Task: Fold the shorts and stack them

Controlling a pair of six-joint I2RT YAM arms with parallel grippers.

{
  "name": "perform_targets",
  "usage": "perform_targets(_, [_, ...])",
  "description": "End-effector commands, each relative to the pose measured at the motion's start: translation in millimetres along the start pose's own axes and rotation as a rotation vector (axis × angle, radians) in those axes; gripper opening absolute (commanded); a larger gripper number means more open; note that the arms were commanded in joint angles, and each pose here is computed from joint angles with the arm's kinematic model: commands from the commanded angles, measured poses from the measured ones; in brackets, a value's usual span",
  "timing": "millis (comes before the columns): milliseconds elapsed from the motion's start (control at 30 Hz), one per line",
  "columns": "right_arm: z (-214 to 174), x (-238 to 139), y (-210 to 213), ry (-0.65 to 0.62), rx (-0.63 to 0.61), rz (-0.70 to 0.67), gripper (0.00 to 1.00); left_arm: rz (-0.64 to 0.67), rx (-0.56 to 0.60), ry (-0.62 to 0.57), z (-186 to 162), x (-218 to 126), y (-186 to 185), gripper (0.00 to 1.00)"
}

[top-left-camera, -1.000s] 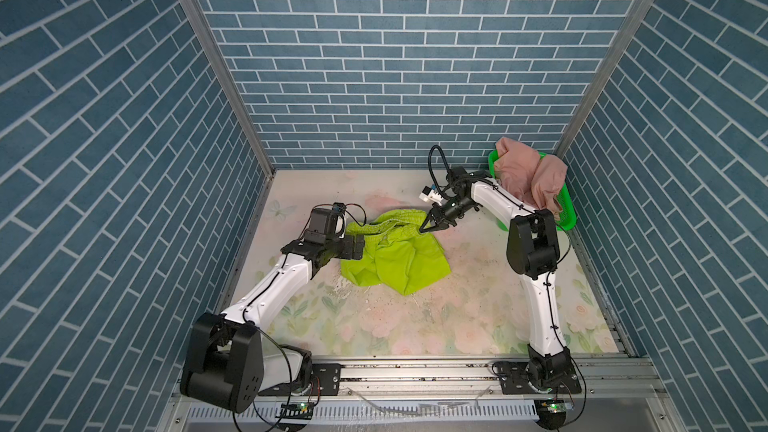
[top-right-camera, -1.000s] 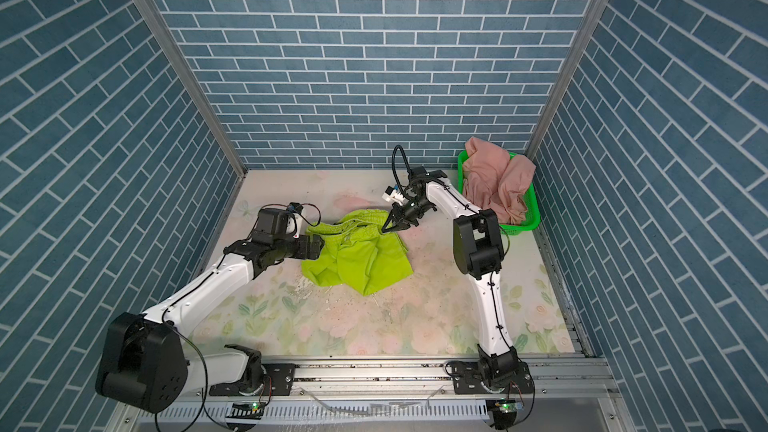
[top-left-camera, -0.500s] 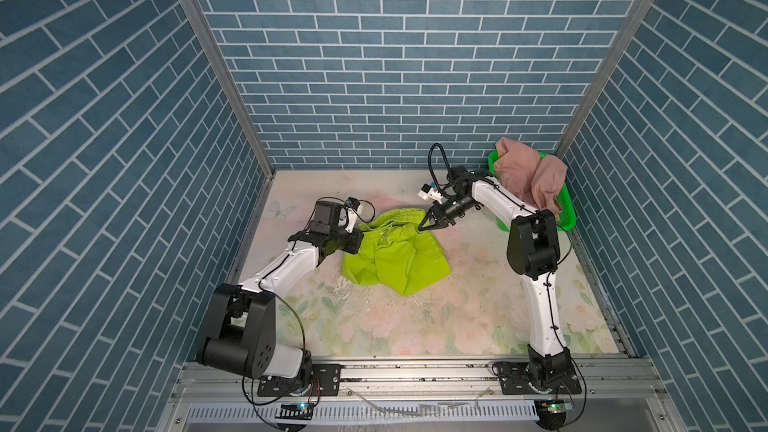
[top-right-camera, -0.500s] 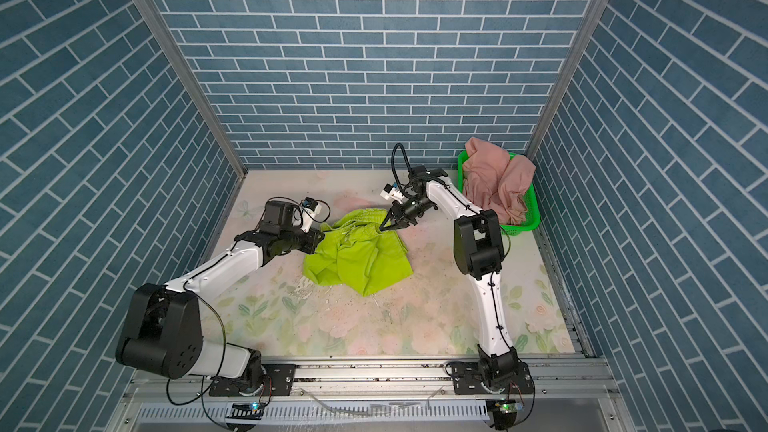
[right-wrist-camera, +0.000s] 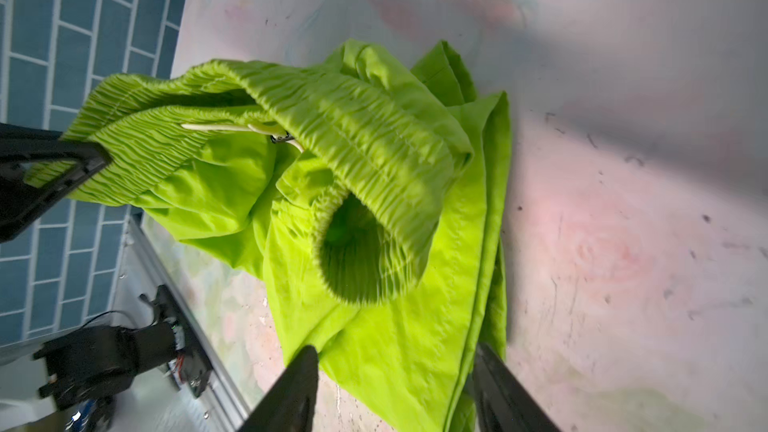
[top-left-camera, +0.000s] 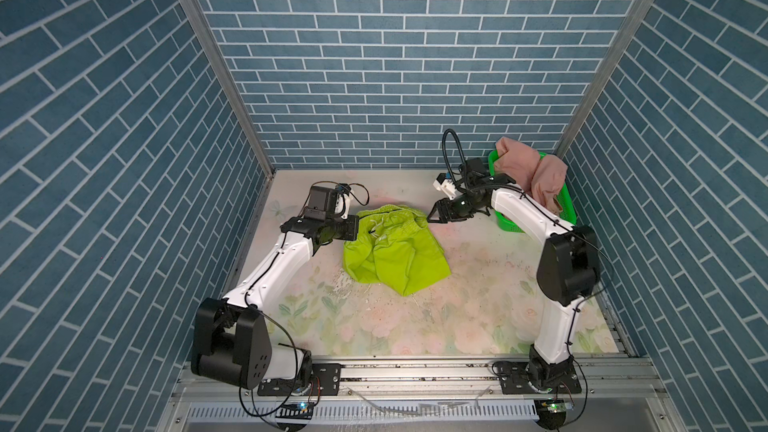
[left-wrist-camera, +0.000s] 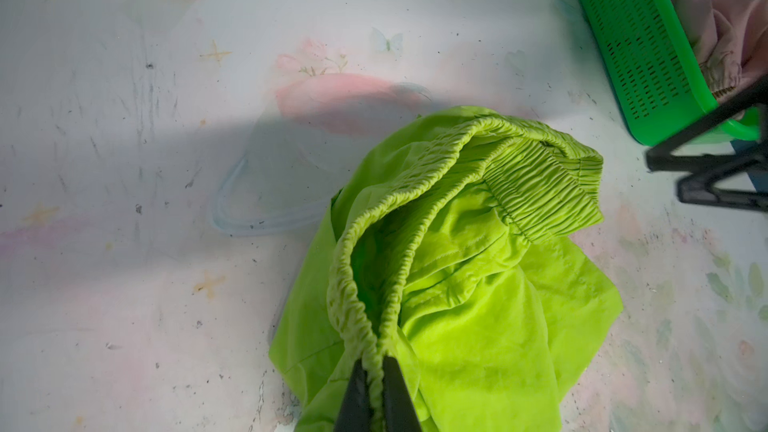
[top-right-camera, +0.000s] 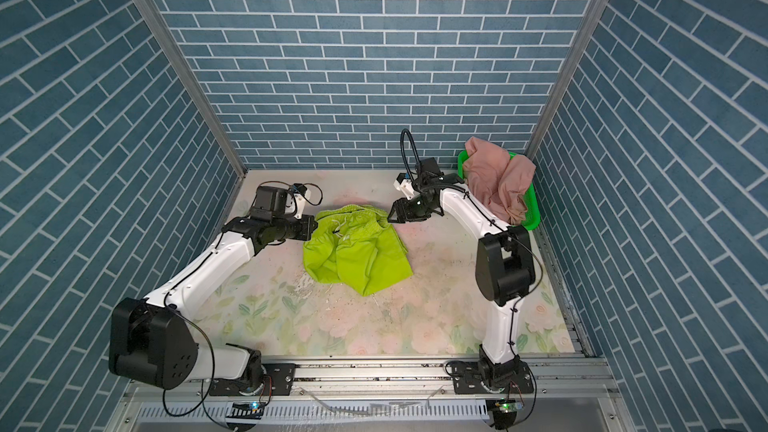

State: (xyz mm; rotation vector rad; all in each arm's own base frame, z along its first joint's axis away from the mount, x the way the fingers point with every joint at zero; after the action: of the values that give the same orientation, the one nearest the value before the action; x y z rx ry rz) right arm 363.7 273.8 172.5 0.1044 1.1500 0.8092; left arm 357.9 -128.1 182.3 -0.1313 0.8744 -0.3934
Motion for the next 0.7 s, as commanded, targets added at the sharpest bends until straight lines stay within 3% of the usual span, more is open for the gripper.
perform_targets(0, [-2,6,25,-0.179,-0.027,-0.133,0.64,0.023,-0.064,0.014,-3,-4,4,0.0])
perform_targets(167, [-26,30,35,-0.293,0.041,-0.058,0.68,0.028,-0.059,0.026,-5,-4,5,0.0])
perform_targets(400, [1,53,33,-0.467,-0.016,0.003,0.69,0.032,-0.058,0.016,-6,-8,5,0.0])
perform_targets(667, [31,67,33,-0.536,-0.049,0.018,0.69,0.049,-0.051,-0.006,-8,-20,5,0.0])
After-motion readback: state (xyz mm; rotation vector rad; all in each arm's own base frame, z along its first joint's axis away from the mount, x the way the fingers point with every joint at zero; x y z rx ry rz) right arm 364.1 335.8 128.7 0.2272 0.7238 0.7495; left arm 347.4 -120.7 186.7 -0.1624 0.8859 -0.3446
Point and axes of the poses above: each gripper's point midway between its finger pads, its own x axis out along the fingers, its own y axis along the line the jaws close on, z = x × y, the point moved 1 cm from there along -x, back along the fingers, and after that the axes turned 1 degree about x, right-handed, at the moved point
